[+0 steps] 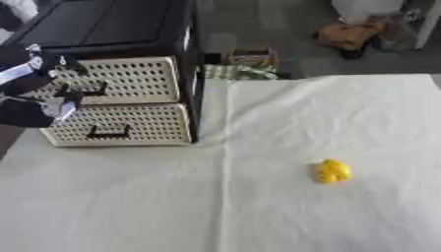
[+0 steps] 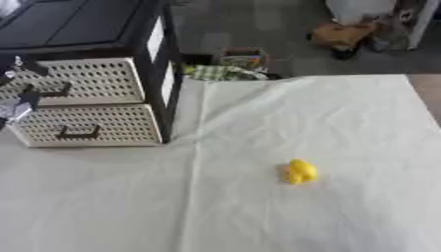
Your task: Pick up objects from table and place into drawer.
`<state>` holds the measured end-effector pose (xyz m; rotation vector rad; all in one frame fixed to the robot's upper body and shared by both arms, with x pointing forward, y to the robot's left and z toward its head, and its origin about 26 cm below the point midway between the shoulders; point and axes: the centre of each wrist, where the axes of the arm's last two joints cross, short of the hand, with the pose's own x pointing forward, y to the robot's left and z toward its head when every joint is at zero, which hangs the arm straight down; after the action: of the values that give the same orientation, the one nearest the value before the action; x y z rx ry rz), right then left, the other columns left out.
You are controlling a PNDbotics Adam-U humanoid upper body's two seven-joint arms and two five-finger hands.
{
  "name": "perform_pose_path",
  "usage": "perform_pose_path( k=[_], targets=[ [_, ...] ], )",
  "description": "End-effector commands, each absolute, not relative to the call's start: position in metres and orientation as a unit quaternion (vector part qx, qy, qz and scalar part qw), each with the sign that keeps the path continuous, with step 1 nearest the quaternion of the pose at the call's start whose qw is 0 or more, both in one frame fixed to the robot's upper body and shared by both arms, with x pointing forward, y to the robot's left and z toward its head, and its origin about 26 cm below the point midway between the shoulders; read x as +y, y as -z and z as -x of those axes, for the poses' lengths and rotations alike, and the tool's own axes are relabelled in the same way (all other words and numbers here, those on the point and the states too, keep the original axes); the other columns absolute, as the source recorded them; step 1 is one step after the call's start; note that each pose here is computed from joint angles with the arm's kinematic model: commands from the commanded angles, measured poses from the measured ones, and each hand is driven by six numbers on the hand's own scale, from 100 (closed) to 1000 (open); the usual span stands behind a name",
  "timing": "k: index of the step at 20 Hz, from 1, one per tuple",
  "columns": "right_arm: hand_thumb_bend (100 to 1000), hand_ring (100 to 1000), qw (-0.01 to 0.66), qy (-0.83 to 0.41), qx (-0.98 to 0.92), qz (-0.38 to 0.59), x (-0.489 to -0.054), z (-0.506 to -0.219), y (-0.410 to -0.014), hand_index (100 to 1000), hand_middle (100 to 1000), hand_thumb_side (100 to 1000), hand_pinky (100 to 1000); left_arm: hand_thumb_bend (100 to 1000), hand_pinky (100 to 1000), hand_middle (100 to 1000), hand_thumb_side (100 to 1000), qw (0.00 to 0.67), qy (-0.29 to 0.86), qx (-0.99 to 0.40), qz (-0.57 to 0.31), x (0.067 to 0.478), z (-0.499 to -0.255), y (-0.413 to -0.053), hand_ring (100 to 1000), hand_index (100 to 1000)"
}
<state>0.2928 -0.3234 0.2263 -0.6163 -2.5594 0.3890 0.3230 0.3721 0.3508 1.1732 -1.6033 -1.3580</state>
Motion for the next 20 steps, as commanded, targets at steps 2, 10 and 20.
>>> perform_pose_path(
  k=[2,10,20],
  targets=[
    [432,646,0.219,-0.147,-0.936,0.232,-0.326,-0.290,-0.237,826,331,930,791,105,100,100,408,0.339,0.534,-0.606,-0.482,0.377,-0.319,-0.363,100,829],
    [432,646,0.218,-0.143,-0.937,0.231,-0.326,-0.290,-0.237,825,330,924,791,105,100,100,408,0.324,0.546,-0.575,-0.516,0.379,-0.323,-0.359,100,857],
    [432,646,0.216,-0.142,-0.938,0.231,-0.326,-0.290,-0.238,823,326,915,791,105,100,100,408,0.332,0.518,-0.566,-0.549,0.388,-0.333,-0.352,100,847]
  ],
)
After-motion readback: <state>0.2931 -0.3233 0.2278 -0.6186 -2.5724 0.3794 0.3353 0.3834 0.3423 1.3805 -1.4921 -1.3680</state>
